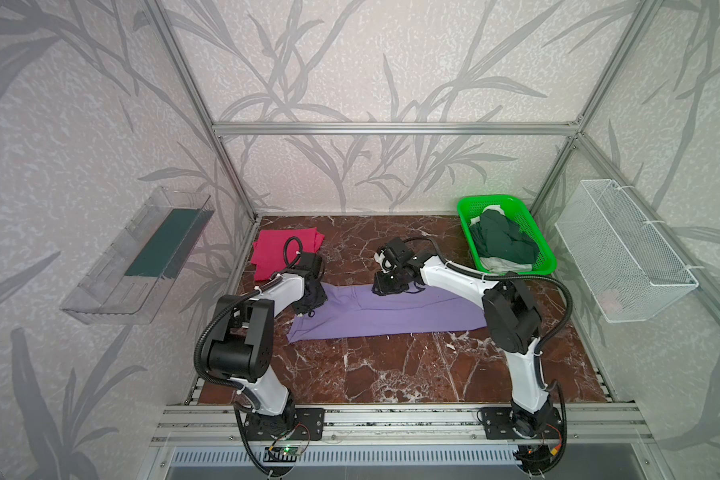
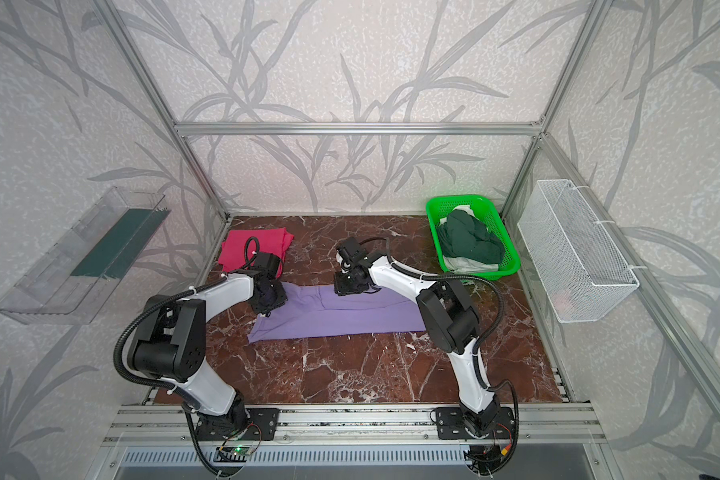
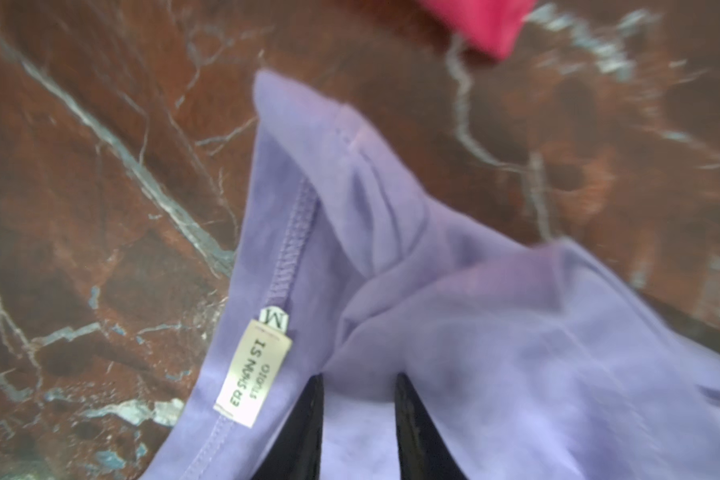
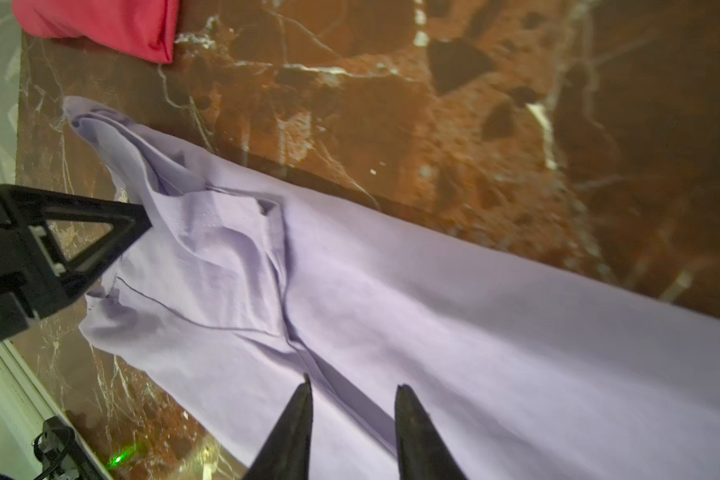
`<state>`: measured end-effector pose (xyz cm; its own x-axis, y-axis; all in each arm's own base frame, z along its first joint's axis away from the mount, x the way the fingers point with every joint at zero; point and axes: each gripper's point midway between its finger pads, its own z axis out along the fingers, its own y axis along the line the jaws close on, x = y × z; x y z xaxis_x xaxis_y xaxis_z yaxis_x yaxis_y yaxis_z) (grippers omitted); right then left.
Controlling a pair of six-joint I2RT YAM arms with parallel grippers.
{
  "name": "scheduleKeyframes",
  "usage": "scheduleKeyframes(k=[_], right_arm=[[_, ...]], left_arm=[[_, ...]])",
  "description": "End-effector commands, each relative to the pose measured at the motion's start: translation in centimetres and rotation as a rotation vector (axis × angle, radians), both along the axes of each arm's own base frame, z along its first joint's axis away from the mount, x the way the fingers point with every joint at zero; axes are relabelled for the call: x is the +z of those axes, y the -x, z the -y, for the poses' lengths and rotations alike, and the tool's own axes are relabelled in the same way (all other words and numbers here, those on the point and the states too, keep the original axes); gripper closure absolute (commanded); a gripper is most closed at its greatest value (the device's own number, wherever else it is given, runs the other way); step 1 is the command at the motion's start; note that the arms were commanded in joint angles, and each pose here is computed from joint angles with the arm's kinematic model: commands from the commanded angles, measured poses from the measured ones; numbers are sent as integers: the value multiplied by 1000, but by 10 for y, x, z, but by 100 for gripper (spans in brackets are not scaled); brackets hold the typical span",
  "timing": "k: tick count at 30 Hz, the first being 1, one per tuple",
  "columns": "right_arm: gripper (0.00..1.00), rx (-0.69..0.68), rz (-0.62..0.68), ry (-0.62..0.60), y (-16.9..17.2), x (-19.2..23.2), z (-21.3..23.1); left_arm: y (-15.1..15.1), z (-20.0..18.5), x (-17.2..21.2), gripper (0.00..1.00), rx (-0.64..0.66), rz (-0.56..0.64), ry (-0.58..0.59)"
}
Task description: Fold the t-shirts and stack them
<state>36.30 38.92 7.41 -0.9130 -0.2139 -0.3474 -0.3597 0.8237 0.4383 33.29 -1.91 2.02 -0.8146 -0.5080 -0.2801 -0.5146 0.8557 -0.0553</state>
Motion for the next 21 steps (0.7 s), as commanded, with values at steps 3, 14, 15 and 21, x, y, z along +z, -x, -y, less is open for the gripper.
scheduleKeyframes(k=[3,14,15,21], right_arm=[[55,8,12,-76,-10,-7,-48],[65,-13,-11,-17,-19,-41,-61],[70,-12,-10,-17,-19,-41,-61],[92,-11,1,-28,-22,-39,-64]], left_arm=[[19,-4,-12,69,52,-37,8],[27,-4,-14,69,31,-54,7],[27,-4,-15,69,30,-57,7],[30,-2,-20,68,29,-73,16]])
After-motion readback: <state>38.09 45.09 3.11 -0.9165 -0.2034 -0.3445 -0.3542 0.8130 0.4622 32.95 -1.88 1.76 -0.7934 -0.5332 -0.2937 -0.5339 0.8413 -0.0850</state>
